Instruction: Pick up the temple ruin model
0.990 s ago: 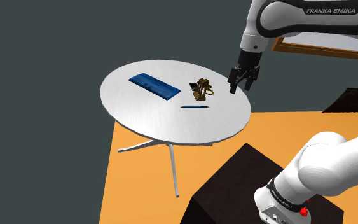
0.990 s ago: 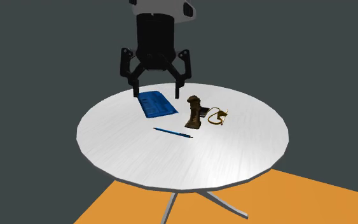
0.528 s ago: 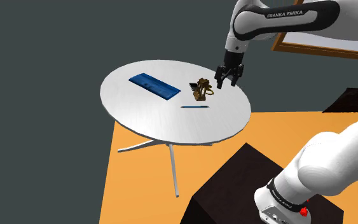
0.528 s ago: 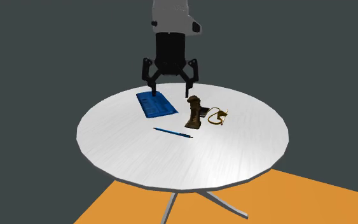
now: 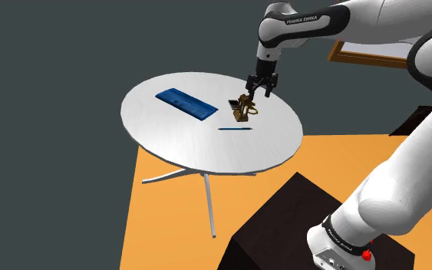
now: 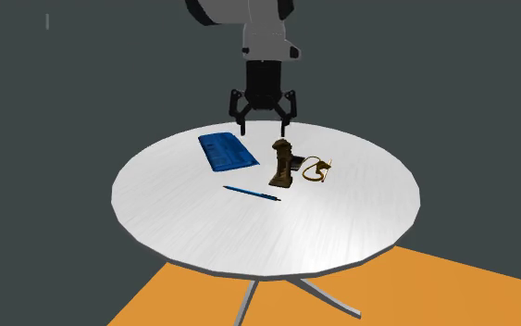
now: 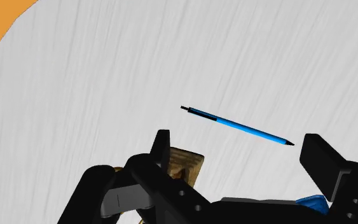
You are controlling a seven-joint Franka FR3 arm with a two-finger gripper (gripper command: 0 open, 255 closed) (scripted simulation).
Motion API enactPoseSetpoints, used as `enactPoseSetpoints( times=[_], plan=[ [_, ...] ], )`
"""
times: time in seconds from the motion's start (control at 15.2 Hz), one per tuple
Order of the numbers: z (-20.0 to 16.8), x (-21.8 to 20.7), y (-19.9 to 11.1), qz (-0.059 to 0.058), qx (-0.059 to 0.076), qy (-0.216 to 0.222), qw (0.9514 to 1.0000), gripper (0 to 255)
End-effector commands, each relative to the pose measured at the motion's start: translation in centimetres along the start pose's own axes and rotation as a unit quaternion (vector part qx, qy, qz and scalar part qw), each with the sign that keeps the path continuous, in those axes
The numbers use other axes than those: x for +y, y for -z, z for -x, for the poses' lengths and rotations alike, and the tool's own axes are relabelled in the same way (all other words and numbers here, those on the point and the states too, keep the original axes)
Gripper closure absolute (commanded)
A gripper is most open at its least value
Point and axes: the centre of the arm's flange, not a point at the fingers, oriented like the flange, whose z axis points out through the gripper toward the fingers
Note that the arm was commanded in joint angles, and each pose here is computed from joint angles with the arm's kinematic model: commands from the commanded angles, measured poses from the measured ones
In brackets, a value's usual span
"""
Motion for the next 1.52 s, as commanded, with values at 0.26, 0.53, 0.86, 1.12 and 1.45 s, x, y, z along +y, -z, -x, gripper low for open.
enactPoseSetpoints(
  times=[0.26,0.53,0.86,1.12,1.45],
  plan=[
    [-7.2,1.9,-1.9,0.003,0.006,-0.008,0.9999,0],
    [-12.1,3.1,-2.7,0.005,0.01,-0.013,0.9998,0],
    [-15.2,3.9,-4.2,0.006,0.013,-0.017,0.9998,0],
    [-15.5,3.9,-6.3,0.006,0.013,-0.017,0.9998,0],
    [-15.7,3.9,-7.1,0.006,0.013,-0.017,0.9998,255]
  ],
)
